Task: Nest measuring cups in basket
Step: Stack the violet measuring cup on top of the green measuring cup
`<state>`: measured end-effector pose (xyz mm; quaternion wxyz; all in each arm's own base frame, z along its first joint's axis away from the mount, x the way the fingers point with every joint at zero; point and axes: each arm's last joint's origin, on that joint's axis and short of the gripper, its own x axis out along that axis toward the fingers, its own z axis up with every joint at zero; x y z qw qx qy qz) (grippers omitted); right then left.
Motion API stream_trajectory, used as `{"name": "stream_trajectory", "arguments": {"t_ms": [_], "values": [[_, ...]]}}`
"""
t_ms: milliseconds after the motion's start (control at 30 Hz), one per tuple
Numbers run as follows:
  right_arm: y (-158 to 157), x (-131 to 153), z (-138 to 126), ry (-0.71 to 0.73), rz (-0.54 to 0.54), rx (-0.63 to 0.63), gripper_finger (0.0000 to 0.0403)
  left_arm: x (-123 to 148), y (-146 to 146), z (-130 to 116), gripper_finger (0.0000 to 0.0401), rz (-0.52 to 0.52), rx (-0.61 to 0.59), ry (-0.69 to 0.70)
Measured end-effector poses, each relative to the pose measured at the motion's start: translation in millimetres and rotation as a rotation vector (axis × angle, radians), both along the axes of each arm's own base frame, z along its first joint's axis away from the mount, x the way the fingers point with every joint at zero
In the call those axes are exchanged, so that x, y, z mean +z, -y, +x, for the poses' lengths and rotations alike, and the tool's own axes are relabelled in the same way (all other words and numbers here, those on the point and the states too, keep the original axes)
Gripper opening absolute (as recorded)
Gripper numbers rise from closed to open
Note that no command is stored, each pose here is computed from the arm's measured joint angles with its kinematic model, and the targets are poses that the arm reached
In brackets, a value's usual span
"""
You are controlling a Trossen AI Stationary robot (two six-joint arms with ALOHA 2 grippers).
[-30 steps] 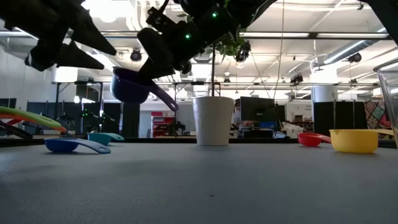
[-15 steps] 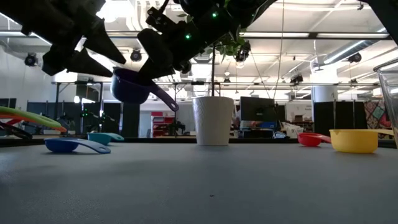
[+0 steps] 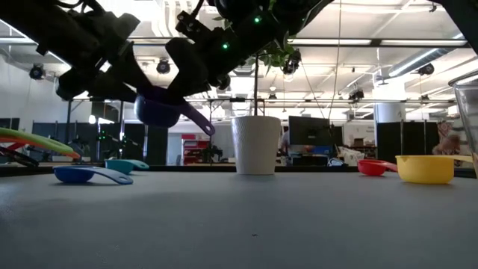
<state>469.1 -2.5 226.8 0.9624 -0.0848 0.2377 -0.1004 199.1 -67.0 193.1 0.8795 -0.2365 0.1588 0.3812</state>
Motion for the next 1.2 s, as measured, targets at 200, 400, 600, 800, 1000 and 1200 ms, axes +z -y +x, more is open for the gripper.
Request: {"name": "stream_trajectory", "arguments": {"t_ms": [200, 400, 600, 800, 1000, 1200], "values": [[0.0, -0.6, -0.3, -0.005, 0.003, -0.001, 0.0009, 0.6, 0.3, 1.4, 0.0043, 0.040, -0.018, -0.016], [-0.5, 3.4, 0.1, 0.016, -0.018, 0.024, 0.0028, 1.3, -0.5, 1.3, 0.0014, 0.076, -0.018, -0.026], [-2.2, 23.0, -5.8, 0.049, -0.053, 0.043, 0.0107, 3.7, -0.1, -1.4, 0.0010, 0.066, -0.035, -0.028], [-2.8, 50.9, -23.9, 0.025, -0.066, 0.047, 0.0191, 15.9, 7.4, -19.1, 0.0010, 0.032, -0.089, 0.011], [-1.8, 66.9, -48.0, 0.022, -0.056, 0.041, 0.0223, 26.1, 26.8, -47.7, 0.0010, -0.117, -0.185, 0.101], [-1.8, 68.7, -75.1, 0.086, -0.025, 0.027, 0.0226, 21.7, 49.4, -76.4, 0.0010, -0.345, -0.227, 0.153]]}}
